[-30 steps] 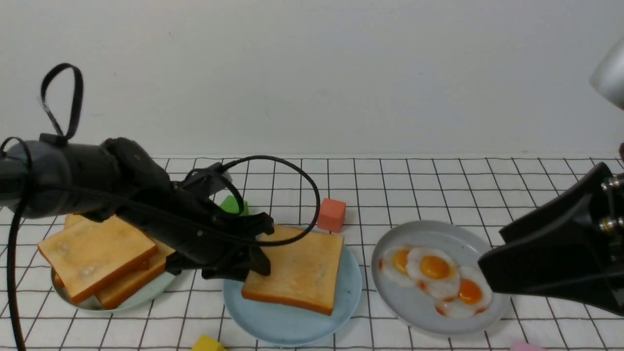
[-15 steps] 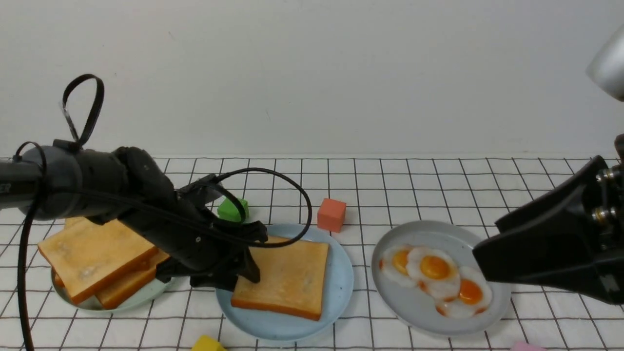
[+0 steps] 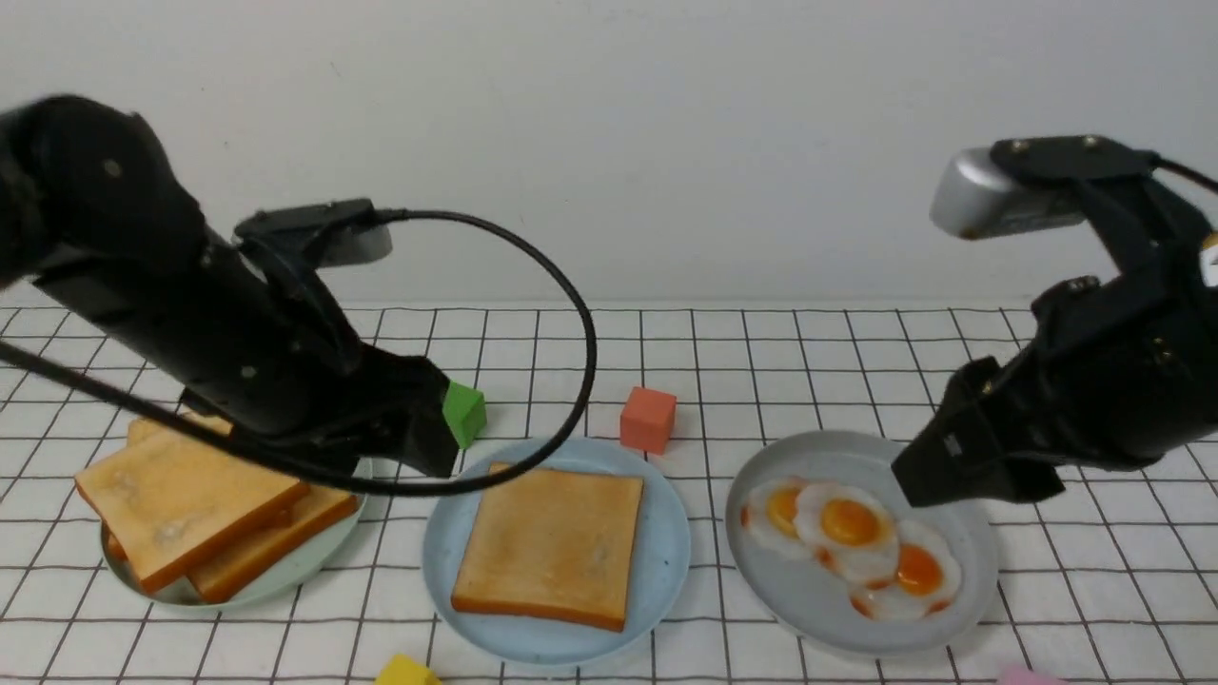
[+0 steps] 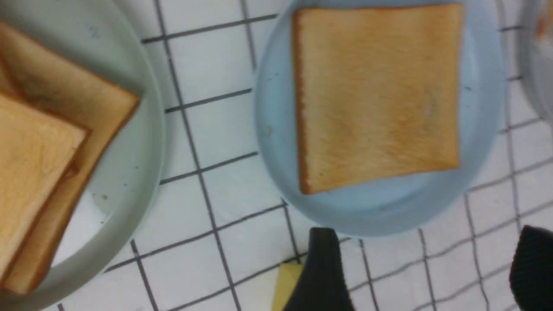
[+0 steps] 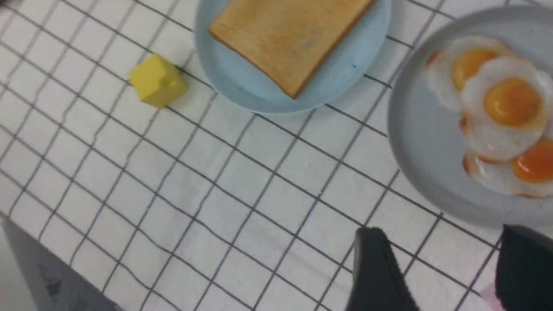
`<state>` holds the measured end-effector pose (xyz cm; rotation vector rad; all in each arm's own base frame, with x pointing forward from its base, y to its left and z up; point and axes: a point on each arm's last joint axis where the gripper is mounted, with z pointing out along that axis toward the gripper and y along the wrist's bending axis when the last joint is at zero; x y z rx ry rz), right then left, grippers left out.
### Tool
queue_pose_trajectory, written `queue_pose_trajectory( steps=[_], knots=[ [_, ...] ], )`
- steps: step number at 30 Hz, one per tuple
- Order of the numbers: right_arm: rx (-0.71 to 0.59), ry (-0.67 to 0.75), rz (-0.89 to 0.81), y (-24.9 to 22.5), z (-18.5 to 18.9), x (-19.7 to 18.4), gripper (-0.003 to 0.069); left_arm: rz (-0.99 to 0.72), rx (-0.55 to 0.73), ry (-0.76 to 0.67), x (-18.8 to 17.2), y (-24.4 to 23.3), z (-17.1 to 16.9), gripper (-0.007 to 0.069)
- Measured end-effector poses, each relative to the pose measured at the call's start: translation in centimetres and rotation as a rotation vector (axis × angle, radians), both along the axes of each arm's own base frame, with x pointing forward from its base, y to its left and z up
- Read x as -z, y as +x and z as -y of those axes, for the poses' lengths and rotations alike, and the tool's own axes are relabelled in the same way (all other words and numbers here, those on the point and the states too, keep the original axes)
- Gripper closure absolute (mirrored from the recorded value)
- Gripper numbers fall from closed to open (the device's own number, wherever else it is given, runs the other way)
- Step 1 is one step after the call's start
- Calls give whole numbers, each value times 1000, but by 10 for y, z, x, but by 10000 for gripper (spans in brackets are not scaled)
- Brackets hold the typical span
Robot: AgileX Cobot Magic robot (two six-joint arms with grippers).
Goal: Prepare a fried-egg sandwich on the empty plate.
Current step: Use the right arm to grab a fried egg
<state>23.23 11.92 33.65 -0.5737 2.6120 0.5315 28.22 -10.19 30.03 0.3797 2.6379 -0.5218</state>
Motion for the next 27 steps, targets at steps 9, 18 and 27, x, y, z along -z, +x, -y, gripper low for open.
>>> queue_pose_trajectory(
  steps=[9, 18, 27],
  knots=[
    [172, 31, -166, 72, 42, 60, 267, 206, 217, -94, -66, -79, -7, 587],
    [132, 107, -129, 121, 57, 112, 267, 378, 327, -69, -82, -131, -19, 638],
    [146, 85, -137, 140, 58, 155, 267, 390, 329, -82, -85, -135, -19, 638]
  ],
)
